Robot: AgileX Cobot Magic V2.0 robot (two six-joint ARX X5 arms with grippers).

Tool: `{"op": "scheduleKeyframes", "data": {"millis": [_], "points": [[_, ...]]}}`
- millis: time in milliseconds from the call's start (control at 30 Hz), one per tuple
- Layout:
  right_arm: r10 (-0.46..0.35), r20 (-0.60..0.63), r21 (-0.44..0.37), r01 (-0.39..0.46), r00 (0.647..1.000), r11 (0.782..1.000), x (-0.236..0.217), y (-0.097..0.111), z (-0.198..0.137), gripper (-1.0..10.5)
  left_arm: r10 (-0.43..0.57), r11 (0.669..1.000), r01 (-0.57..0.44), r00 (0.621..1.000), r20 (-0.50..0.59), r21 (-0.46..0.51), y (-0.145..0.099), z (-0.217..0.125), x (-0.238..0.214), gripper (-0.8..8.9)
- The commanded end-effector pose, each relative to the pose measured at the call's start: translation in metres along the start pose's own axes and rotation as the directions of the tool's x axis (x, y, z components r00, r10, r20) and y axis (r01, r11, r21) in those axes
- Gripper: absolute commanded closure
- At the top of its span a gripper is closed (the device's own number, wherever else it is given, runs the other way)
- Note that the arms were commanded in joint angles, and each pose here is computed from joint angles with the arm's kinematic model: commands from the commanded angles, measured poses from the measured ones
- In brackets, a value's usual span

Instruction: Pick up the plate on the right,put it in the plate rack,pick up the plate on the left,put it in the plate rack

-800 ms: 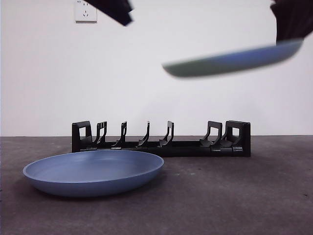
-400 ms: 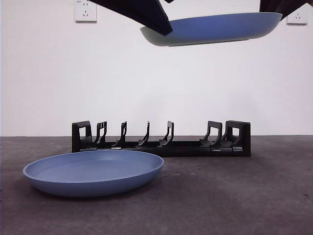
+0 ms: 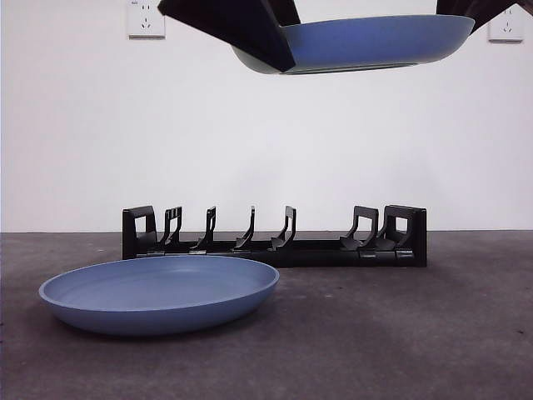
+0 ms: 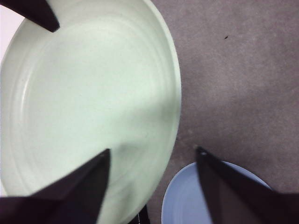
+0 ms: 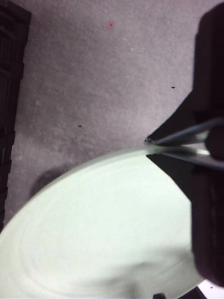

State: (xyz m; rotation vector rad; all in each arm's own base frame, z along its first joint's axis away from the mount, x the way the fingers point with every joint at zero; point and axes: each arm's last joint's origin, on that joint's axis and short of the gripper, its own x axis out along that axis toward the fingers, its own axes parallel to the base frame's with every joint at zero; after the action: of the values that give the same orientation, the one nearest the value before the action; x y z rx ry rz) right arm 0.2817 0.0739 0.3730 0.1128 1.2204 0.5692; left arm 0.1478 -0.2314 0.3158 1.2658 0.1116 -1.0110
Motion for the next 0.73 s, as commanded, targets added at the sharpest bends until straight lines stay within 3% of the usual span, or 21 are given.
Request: {"op": "scheduleKeyframes", "data": {"millis": [33,133,267,733], "points": [[0.011,-0.013,0.011,-0.011,1.000,1.000,-0.0016,0.0017,-0.0021,9.6,-0.002,1.000,0.002,1.000,-0.001,0.005,-0.0004,0.0010,0.0016,6.96],[0.005,-0.013,0.011,-0.005,1.000,1.000,-0.0016,0.0015,-0.0021,9.6,-0.002,1.000,0.002,1.000,-0.001,0.003,-0.0004,0.0010,0.0016,7.00],[0.006,-0.013,0.011,-0.006,1.000,1.000,-0.0016,0.0015,-0.0021,9.6,-0.002,1.000,0.002,1.000,0.000,0.003,-0.0004,0.0010,0.0016,7.92],[0.008,0.002,0.004,-0.008,1.000,1.000,-0.0016,0.0016,-0.0005,9.6,-0.033,0.999,0.033,0.999,-0.022,-0.005,-0.0034,-0.0011,0.0015,8.22]]}}
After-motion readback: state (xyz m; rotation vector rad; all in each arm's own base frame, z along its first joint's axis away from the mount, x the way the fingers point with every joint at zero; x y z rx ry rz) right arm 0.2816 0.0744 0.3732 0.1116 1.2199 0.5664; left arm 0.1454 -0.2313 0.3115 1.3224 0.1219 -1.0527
